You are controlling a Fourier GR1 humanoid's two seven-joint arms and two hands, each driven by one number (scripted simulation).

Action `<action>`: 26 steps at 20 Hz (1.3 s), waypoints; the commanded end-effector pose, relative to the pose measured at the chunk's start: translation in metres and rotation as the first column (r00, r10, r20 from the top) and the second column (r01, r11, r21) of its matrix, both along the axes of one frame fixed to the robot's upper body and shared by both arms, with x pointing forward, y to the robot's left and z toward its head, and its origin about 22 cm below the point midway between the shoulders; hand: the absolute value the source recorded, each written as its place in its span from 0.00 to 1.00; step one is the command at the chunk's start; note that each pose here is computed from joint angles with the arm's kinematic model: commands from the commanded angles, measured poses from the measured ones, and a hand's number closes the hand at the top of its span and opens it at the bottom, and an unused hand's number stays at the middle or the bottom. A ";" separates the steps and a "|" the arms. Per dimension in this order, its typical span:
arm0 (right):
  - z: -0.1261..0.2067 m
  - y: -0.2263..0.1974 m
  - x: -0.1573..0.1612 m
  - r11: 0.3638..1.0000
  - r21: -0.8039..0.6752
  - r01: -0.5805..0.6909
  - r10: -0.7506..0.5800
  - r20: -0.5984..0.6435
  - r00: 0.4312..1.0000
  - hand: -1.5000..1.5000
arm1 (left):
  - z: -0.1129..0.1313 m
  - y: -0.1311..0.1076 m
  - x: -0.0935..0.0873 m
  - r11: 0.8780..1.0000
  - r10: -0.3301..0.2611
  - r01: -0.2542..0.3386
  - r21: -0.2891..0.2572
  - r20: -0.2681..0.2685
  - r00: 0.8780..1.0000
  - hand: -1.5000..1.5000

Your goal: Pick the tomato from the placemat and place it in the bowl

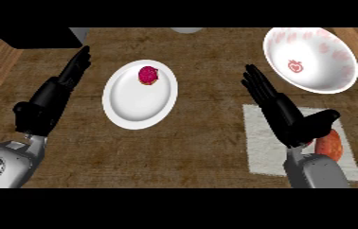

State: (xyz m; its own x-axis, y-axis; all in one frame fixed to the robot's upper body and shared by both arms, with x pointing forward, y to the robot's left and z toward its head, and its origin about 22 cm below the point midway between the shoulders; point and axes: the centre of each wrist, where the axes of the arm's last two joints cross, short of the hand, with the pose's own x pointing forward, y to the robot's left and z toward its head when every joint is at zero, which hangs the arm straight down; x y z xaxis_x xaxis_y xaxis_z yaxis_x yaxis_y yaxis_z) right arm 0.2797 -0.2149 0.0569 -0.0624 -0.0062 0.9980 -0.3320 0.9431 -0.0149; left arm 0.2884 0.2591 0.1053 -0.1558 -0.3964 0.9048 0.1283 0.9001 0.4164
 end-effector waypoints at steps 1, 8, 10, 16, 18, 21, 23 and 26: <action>0.018 -0.034 0.001 1.000 0.011 0.020 -0.021 0.046 0.999 1.00 | -0.002 -0.015 -0.017 1.000 -0.023 0.023 -0.007 -0.005 1.000 0.50; 0.055 -0.155 -0.005 0.843 -0.490 0.221 -0.110 0.244 0.963 1.00 | -0.053 -0.046 -0.025 0.960 -0.156 0.122 -0.253 -0.119 0.981 0.50; -0.021 -0.175 -0.020 0.960 -0.235 0.153 -0.125 0.129 0.984 0.00 | -0.056 -0.069 -0.023 0.952 -0.184 0.147 -0.269 -0.116 0.976 0.50; -0.004 -0.164 0.005 0.863 -0.503 0.049 0.088 0.244 0.966 0.00 | -0.056 -0.064 -0.021 0.948 -0.211 0.174 -0.266 -0.118 0.970 0.50; 0.017 -0.177 0.013 0.783 -0.620 0.039 0.132 0.228 0.965 0.00 | -0.074 -0.054 -0.029 0.943 -0.212 0.174 -0.284 -0.109 0.971 0.50; 0.060 -0.171 0.029 0.632 -0.775 0.018 0.173 0.164 0.971 0.00 | -0.068 -0.045 -0.019 0.949 -0.209 0.173 -0.265 -0.115 0.971 0.50; 0.073 -0.184 0.024 0.493 -0.870 -0.024 0.188 0.080 0.979 0.00 | -0.078 -0.063 -0.030 0.943 -0.222 0.181 -0.280 -0.121 0.967 0.50; 0.094 -0.166 0.028 0.285 -0.935 -0.212 0.242 -0.144 0.960 0.00 | -0.074 -0.060 -0.027 0.945 -0.217 0.179 -0.273 -0.116 0.969 0.50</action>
State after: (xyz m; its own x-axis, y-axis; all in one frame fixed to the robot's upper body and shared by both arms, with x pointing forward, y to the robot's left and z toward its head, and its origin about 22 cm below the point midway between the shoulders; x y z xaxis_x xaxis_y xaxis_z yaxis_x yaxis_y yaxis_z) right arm 0.3051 -0.3881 0.1240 -0.2653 0.8070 0.5276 -0.3924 0.4095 -0.8236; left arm 0.2632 0.1999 0.0348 -0.0676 -0.1234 0.9900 0.3522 0.9255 0.1394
